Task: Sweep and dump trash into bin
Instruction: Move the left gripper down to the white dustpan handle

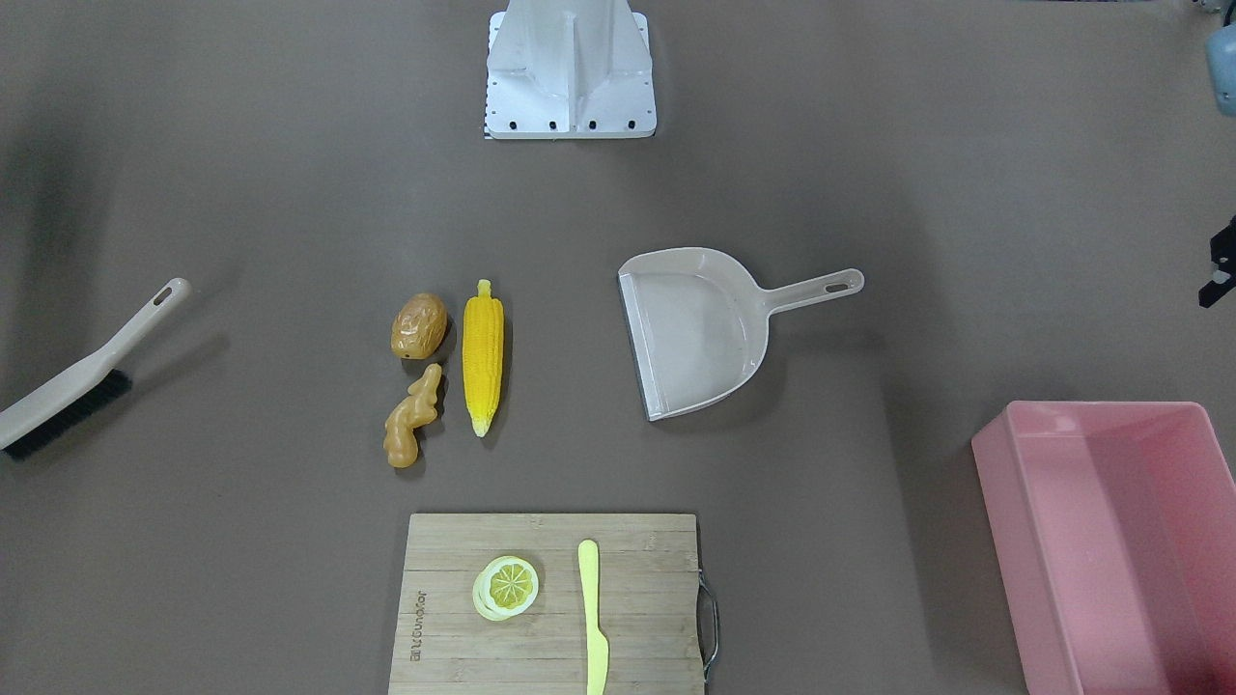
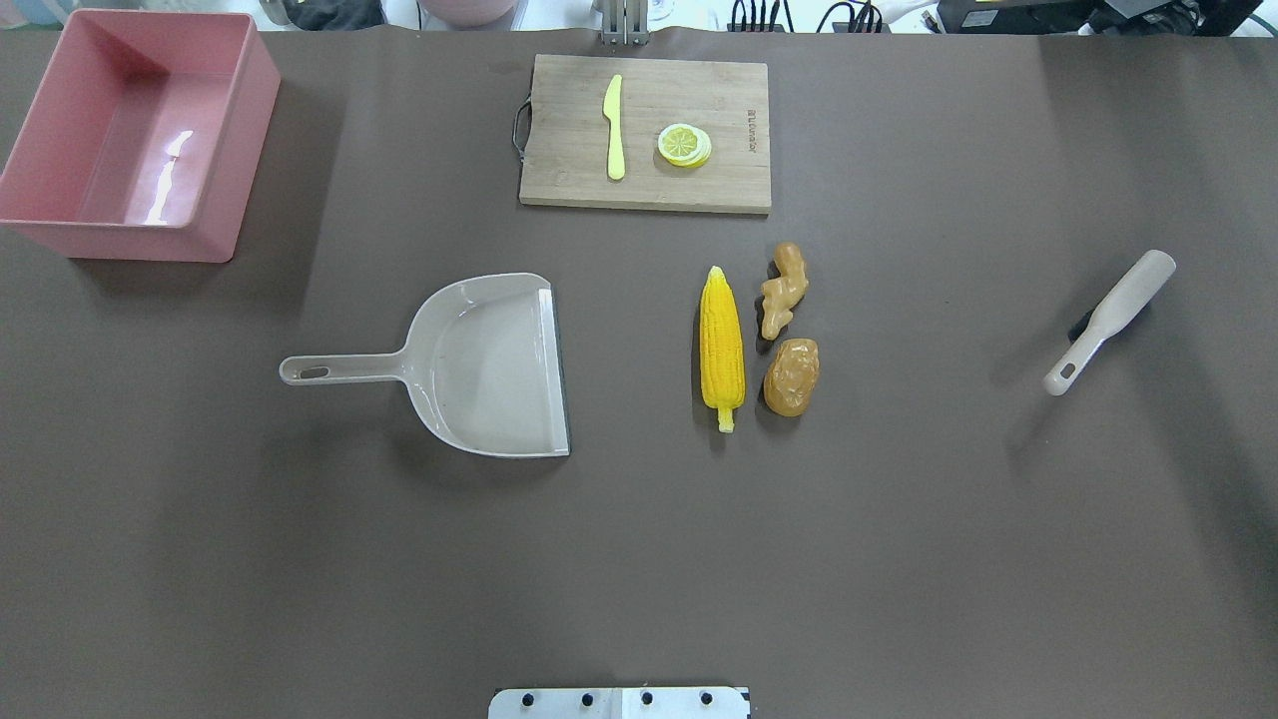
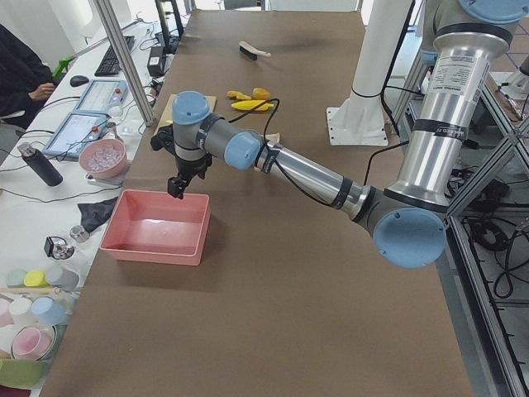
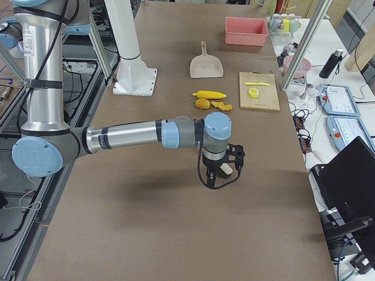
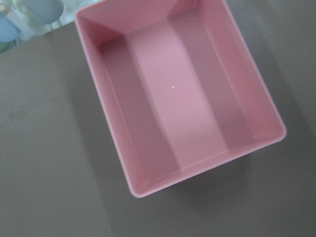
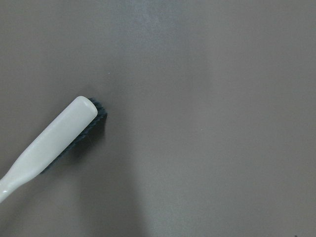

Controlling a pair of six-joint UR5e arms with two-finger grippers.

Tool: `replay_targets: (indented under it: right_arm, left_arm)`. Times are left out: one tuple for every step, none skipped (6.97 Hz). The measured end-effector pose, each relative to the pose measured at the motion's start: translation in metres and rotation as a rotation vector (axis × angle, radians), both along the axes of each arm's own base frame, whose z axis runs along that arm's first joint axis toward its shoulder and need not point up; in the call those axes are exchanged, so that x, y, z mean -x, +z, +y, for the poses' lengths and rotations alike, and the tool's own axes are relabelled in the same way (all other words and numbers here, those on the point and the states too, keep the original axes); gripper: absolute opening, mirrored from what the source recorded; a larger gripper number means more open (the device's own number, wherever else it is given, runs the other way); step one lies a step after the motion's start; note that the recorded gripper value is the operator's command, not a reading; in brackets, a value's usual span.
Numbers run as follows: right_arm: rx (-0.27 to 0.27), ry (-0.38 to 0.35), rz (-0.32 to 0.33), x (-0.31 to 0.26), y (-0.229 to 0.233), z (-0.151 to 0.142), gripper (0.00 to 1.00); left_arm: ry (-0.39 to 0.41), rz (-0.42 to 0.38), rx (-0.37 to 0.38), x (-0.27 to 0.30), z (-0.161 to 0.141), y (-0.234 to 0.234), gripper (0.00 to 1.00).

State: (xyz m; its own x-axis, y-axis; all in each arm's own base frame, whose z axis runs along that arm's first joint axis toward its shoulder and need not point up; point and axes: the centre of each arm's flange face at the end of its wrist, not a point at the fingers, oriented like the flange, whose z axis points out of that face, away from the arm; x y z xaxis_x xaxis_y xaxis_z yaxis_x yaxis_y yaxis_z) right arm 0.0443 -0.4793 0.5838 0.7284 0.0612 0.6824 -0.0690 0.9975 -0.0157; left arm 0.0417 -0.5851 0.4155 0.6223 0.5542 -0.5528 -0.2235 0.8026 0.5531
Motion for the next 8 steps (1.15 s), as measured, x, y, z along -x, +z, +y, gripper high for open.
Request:
replay_targets:
  right_arm:
    - [0.0,0.001,0.001,0.0,0.0,0.0,1.0]
    - [0.001,0.002,0.002,-0.001,0.0,0.0,1.0]
    - [0.002,0.003,0.001,-0.001,0.0,0.0,1.0]
    - [0.001,0.003,0.001,-0.001,0.0,0.0,1.0]
    - [0.001,0.003,0.0,-0.001,-0.001,0.0,1.0]
    - [0.002,0.004,0.0,-0.001,-0.001,0.0,1.0]
    - [0.002,0.004,0.0,-0.001,-0.001,0.0,1.0]
    - [0.003,0.004,0.0,-0.001,0.0,0.0,1.0]
  left_arm:
    - [0.052,0.004,-0.034,-0.03,-0.005,-0.013,0.97]
    - [0.091,0.011,-0.084,-0.051,-0.007,-0.026,0.97]
    - [0.117,0.006,-0.142,-0.071,-0.008,-0.042,0.97]
    - [0.137,-0.021,-0.199,-0.097,-0.007,-0.059,0.97]
    - [0.156,-0.065,-0.261,-0.13,-0.002,-0.077,0.96]
    - [0.178,-0.096,-0.318,-0.166,0.005,-0.095,0.86]
    - [0.203,-0.102,-0.36,-0.194,0.016,-0.111,0.84]
    - [0.229,-0.093,-0.386,-0.215,0.03,-0.124,0.91]
